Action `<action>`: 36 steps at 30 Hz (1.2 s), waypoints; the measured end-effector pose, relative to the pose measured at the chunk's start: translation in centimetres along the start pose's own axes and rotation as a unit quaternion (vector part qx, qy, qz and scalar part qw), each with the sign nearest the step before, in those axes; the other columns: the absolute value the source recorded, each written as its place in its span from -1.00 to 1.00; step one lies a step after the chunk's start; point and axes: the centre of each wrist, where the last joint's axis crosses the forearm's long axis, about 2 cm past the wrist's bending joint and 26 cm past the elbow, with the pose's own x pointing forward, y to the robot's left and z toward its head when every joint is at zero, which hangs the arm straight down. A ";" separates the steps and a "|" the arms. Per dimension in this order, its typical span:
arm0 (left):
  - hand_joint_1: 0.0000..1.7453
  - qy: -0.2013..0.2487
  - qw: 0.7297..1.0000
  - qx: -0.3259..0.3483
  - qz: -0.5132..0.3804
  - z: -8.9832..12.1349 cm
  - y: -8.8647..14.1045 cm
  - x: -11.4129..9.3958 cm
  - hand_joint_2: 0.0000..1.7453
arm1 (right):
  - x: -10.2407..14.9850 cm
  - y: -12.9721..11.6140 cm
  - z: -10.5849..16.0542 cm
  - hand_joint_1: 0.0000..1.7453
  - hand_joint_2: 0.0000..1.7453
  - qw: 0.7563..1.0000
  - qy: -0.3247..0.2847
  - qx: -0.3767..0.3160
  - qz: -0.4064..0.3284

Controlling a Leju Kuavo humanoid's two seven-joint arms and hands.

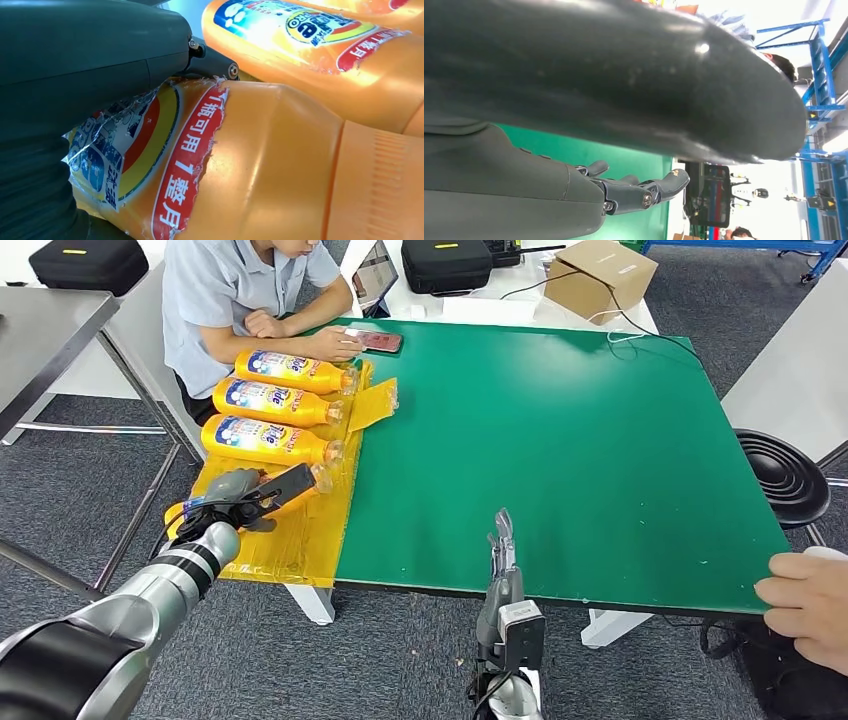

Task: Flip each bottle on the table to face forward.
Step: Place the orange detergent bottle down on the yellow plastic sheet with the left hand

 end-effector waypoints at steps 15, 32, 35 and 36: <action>-1.00 -0.135 0.988 -0.056 -0.044 1.3 -3.6 1.9 1.00 | -0.3 -0.3 0.2 -1.00 -1.00 1.000 0.004 -0.005 0.022; -1.00 -0.286 0.862 -0.143 0.394 3.9 -7.4 2.9 1.00 | -0.4 -0.3 1.1 -1.00 -1.00 0.997 0.002 -0.016 0.075; -1.00 -0.298 0.821 -0.117 0.473 4.6 -7.8 2.9 1.00 | -0.4 -0.4 1.2 -1.00 -1.00 0.996 0.000 -0.013 0.084; -1.00 -0.302 0.810 -0.100 0.492 4.9 -7.8 3.0 1.00 | -0.5 -0.4 1.3 -1.00 -1.00 0.996 0.000 -0.012 0.086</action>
